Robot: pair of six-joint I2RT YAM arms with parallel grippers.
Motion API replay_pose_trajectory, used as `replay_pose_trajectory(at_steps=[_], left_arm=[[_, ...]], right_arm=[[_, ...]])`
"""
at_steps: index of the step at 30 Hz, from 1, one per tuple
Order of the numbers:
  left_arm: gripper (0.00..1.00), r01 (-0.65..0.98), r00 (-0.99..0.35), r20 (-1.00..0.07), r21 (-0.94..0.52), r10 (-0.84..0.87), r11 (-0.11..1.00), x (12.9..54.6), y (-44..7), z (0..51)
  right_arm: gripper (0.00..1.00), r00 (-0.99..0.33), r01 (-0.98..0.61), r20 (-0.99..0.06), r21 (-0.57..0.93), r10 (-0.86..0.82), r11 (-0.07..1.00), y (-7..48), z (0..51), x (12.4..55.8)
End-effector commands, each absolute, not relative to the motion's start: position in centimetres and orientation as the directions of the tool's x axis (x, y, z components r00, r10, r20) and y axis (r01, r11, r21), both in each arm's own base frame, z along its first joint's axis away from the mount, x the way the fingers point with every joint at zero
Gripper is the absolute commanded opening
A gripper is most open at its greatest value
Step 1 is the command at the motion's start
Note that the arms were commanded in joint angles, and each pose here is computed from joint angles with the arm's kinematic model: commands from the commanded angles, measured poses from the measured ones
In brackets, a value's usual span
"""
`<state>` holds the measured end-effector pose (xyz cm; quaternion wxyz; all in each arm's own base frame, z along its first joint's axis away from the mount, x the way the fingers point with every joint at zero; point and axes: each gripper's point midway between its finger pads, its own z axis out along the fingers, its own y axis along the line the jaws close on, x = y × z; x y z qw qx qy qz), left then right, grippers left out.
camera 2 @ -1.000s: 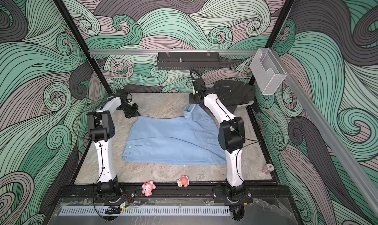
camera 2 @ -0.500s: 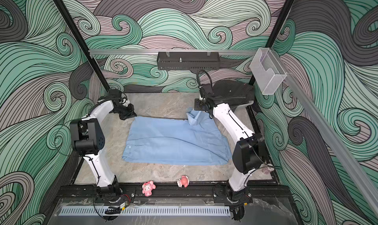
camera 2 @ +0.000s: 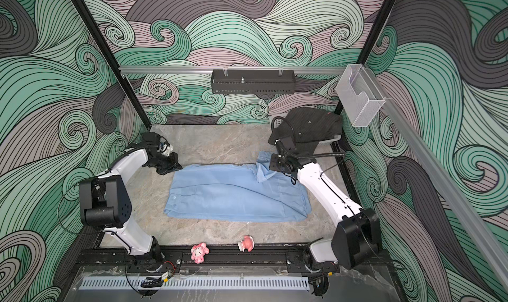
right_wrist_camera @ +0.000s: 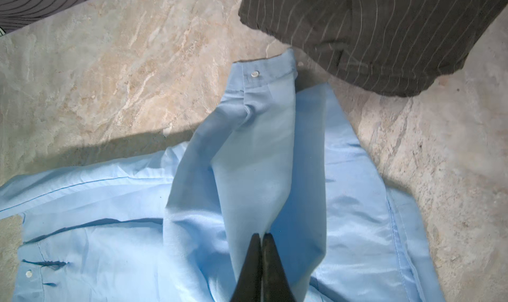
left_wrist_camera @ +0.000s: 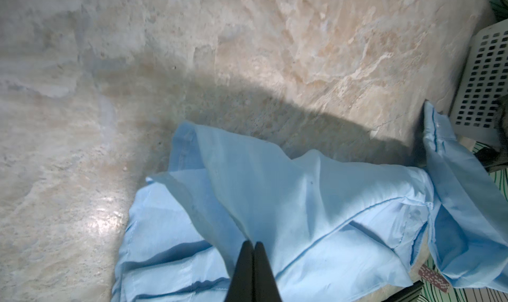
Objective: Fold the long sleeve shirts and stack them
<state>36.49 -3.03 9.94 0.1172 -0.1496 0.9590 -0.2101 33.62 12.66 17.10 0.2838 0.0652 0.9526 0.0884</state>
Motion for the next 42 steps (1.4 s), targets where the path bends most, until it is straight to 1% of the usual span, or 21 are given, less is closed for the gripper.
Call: replay_pose_trajectory(at_steps=[1, 9, 13, 18, 21, 26, 30, 33, 34, 35, 38, 42], left_arm=[[0.0, -0.248, -0.926, -0.167, -0.403, -0.337, 0.881, 35.1, -2.4, 9.4], [0.0, -0.294, -0.926, -0.117, -0.374, -0.36, 0.88, 32.9, -2.2, 7.4], [0.0, -0.295, -0.921, -0.139, -0.363, -0.364, 0.884, 33.0, -2.0, 8.0], [0.0, -0.291, -0.913, -0.177, -0.346, -0.367, 0.892, 33.7, -1.4, 9.2], [0.01, -0.305, -0.914, -0.159, -0.34, -0.374, 0.89, 33.7, -1.4, 8.6], [0.07, -0.335, -0.924, -0.078, -0.302, -0.374, 0.892, 32.6, -1.3, 6.1], [0.11, -0.343, -0.925, -0.063, -0.287, -0.375, 0.895, 32.4, -1.1, 5.5], [0.17, -0.347, -0.925, -0.051, -0.279, -0.375, 0.895, 32.3, -1.1, 5.4], [0.21, -0.351, -0.925, -0.046, -0.274, -0.377, 0.895, 32.3, -1.0, 5.3], [0.26, -0.352, -0.925, -0.047, -0.272, -0.378, 0.895, 32.3, -1.0, 5.4], [0.33, -0.356, -0.919, -0.07, -0.276, -0.388, 0.893, 32.6, -0.9, 6.0], [0.35, -0.341, -0.909, -0.132, -0.309, -0.396, 0.888, 33.6, -1.1, 8.0]], right_arm=[[0.01, -0.84, 0.125, -0.496, 0.218, 0.22, 0.968, 12.1, 16.0, 31.6], [0.01, -0.856, 0.192, -0.431, 0.246, 0.285, 0.95, 10.9, 14.2, 27.4], [0.01, -0.864, 0.214, -0.398, 0.261, 0.307, 0.941, 10.6, 14.1, 25.9], [0.02, -0.862, 0.227, -0.387, 0.284, 0.328, 0.931, 10.4, 15.2, 24.7], [0.02, -0.872, 0.234, -0.369, 0.266, 0.323, 0.935, 10.0, 14.6, 23.9], [0.02, -0.897, 0.241, -0.318, 0.228, 0.306, 0.943, 9.3, 11.8, 22.0], [0.02, -0.92, 0.231, -0.269, 0.215, 0.285, 0.949, 9.4, 10.1, 20.6], [0.03, -0.937, 0.212, -0.238, 0.193, 0.255, 0.958, 9.6, 8.9, 19.7], [0.04, -0.942, 0.206, -0.227, 0.188, 0.247, 0.96, 9.7, 8.6, 19.5], [0.04, -0.946, 0.198, -0.22, 0.186, 0.237, 0.963, 9.9, 8.3, 19.3], [0.07, -0.957, 0.17, -0.206, 0.177, 0.206, 0.969, 10.5, 7.9, 18.9], [0.08, -0.961, 0.139, -0.213, 0.175, 0.175, 0.975, 11.0, 8.0, 19.0]])
